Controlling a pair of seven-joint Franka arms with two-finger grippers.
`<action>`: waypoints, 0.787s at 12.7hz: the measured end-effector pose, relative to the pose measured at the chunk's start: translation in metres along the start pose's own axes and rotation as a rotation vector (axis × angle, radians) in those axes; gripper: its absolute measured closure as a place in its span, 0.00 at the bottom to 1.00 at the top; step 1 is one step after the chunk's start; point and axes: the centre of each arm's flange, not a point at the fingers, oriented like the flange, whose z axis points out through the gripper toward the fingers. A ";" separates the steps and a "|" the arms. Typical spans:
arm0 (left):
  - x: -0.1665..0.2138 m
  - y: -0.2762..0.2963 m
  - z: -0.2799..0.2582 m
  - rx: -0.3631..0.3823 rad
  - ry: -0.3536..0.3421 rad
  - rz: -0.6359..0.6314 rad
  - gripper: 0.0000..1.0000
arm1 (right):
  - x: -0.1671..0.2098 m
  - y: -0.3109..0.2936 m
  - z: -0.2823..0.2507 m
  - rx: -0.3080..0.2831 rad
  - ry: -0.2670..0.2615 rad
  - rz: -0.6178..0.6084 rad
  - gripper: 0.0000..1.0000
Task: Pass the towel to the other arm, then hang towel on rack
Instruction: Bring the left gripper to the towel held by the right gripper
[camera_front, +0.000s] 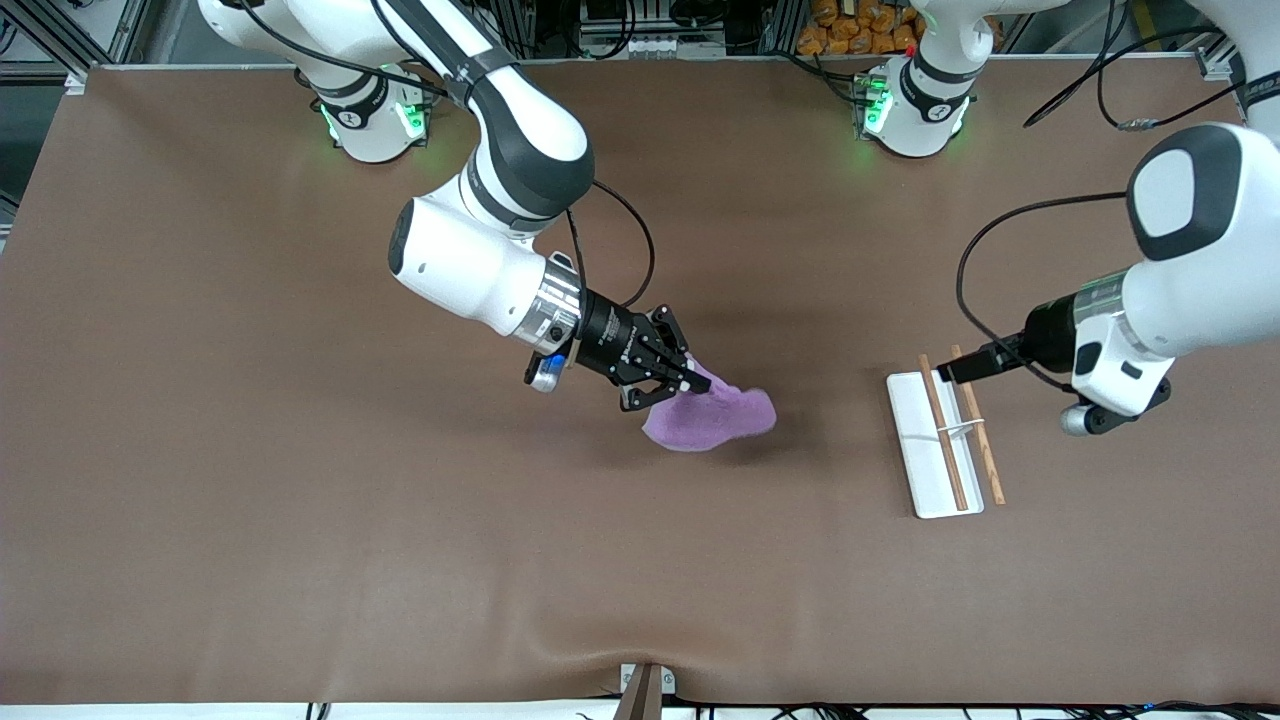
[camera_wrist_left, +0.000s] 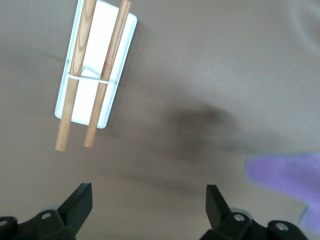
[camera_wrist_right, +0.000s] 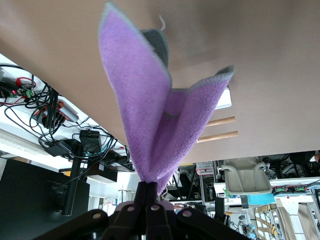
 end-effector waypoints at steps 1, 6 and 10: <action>0.003 0.003 0.009 -0.001 -0.004 -0.064 0.00 | 0.000 0.000 0.000 0.000 0.000 0.000 0.99; -0.011 0.046 0.057 0.004 -0.010 -0.319 0.00 | 0.000 0.000 0.000 0.000 0.001 0.002 0.99; -0.031 0.085 0.093 -0.006 0.004 -0.470 0.00 | 0.003 0.000 0.002 -0.002 0.004 0.007 0.99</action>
